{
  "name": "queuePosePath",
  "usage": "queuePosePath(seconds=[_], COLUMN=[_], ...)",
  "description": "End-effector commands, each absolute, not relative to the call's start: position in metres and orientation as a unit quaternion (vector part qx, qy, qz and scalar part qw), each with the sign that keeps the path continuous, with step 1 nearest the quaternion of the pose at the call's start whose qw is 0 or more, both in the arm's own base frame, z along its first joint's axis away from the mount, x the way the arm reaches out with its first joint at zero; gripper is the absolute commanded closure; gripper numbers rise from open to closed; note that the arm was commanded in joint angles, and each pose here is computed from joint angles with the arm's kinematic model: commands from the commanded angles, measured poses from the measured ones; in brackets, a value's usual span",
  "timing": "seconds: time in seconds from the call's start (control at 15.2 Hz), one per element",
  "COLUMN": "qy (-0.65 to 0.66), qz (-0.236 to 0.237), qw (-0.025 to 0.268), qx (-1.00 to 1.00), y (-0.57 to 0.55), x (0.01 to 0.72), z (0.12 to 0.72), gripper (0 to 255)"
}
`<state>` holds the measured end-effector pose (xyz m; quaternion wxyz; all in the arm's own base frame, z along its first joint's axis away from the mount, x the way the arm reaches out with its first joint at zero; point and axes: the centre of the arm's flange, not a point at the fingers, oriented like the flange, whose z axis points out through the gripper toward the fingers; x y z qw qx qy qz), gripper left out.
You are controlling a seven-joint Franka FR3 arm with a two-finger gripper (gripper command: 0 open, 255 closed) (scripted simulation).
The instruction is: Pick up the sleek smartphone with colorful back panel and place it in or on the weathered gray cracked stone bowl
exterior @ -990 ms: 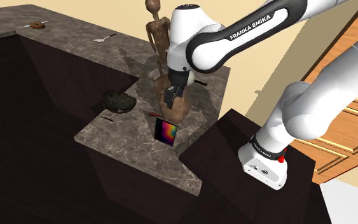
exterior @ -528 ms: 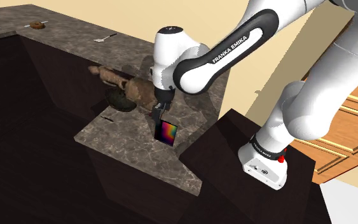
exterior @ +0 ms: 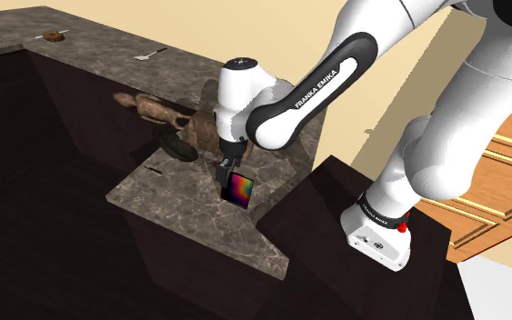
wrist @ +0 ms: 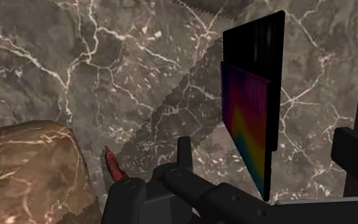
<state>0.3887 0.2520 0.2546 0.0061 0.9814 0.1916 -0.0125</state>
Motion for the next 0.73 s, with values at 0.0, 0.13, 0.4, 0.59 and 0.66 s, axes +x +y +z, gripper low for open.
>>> queuePosePath(seconds=[0.0,0.13,0.4,0.59,0.66], qy=[0.192,0.192,0.192,0.192,0.192], qz=[-0.012,-0.012,-0.012,-0.012,-0.012], qw=[0.006,0.006,0.006,0.006,0.006], qx=[0.981,0.981,0.981,0.981,0.981], y=[0.2516,0.2516,0.2516,0.2516,0.2516], x=[0.389,0.389,0.389,0.389,0.389], z=[0.2527,0.2527,0.2528,0.2528,0.2528], gripper=[0,0,255,255,255])
